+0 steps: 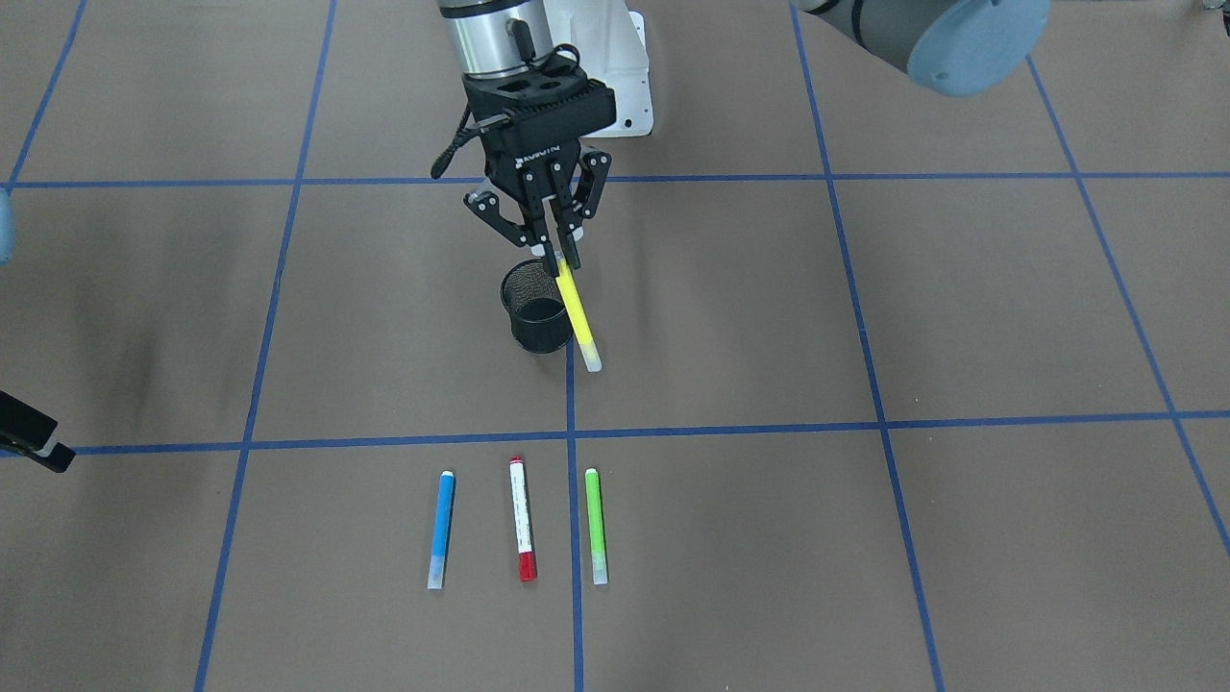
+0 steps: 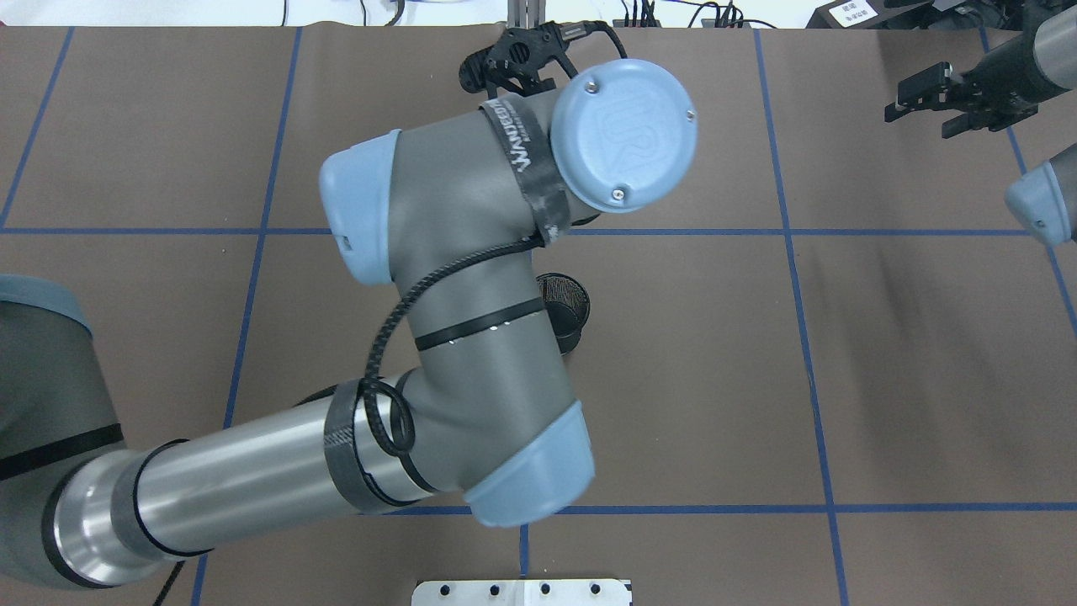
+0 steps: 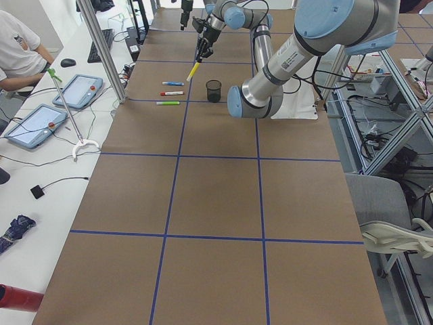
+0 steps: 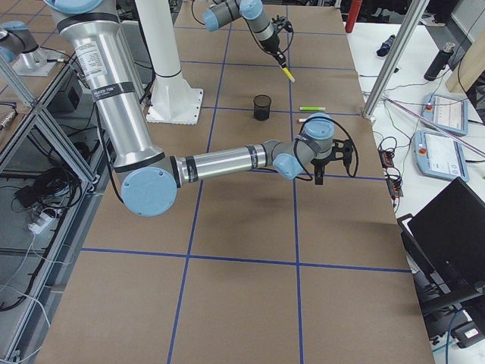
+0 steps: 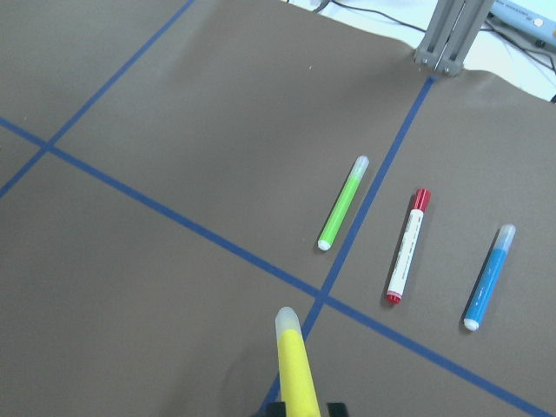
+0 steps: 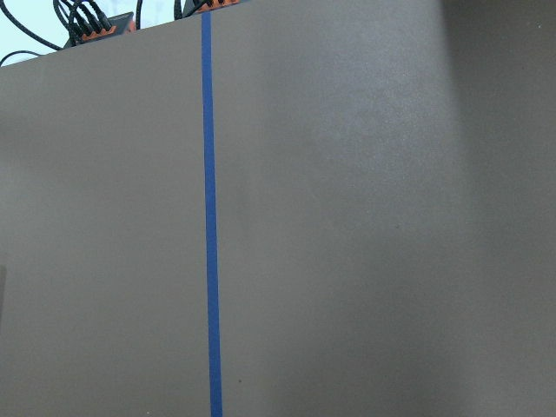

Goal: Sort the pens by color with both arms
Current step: 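Carry the yellow highlighter beside the green highlighter and lower it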

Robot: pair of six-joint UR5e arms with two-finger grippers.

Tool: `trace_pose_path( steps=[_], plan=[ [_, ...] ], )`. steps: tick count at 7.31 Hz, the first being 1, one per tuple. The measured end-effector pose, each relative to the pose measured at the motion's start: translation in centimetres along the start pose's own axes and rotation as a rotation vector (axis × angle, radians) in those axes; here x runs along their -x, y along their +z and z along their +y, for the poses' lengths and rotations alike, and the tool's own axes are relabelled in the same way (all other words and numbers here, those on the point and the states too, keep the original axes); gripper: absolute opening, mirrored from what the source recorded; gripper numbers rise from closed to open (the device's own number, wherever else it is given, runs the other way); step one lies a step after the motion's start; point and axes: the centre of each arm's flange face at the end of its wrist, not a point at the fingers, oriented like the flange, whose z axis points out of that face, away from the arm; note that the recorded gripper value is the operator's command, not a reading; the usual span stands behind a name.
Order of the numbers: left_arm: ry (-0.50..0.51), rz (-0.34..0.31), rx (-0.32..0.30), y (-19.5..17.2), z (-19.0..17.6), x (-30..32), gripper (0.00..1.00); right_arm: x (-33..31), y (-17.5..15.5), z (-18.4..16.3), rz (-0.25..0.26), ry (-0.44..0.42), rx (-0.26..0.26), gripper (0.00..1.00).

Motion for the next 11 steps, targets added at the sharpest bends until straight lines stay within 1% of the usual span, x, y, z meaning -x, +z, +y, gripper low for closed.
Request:
trace_pose_path(
  steps=[1, 2, 3, 4, 5, 6, 8, 11],
  plan=[
    [0.0, 0.079, -0.023, 3.0, -2.2, 1.5, 0.0, 0.6, 0.1, 0.1, -0.01, -0.01, -0.002, 1.0],
    [0.002, 0.155, -0.052, 6.8, -3.9, 2.7, 0.0, 1.5, 0.5, 0.4, -0.028, -0.037, -0.004, 1.0],
    [0.0, 0.206, -0.094, 11.4, -4.9, 3.4, 0.0, 2.3, 1.1, 0.8, -0.046, -0.066, -0.008, 1.0],
    [0.0, 0.237, -0.147, 16.2, -5.3, 4.2, 0.0, 3.2, 1.7, 1.0, -0.061, -0.091, -0.01, 1.0],
    [0.002, 0.25, -0.19, 20.2, -5.2, 5.8, 0.0, 4.3, 2.2, 1.1, -0.072, -0.109, -0.008, 1.0],
    [0.003, 0.251, -0.218, 22.8, -5.1, 7.6, 0.0, 5.4, 2.6, 1.2, -0.082, -0.124, -0.006, 1.0],
    [0.007, 0.243, -0.239, 25.2, -4.6, 9.6, 0.0, 6.3, 2.7, 1.3, -0.097, -0.144, -0.012, 1.0],
    [0.006, 0.26, -0.236, 25.3, -3.8, 9.4, 0.0, 6.5, 2.9, 1.5, -0.104, -0.157, -0.017, 1.0]
  ],
)
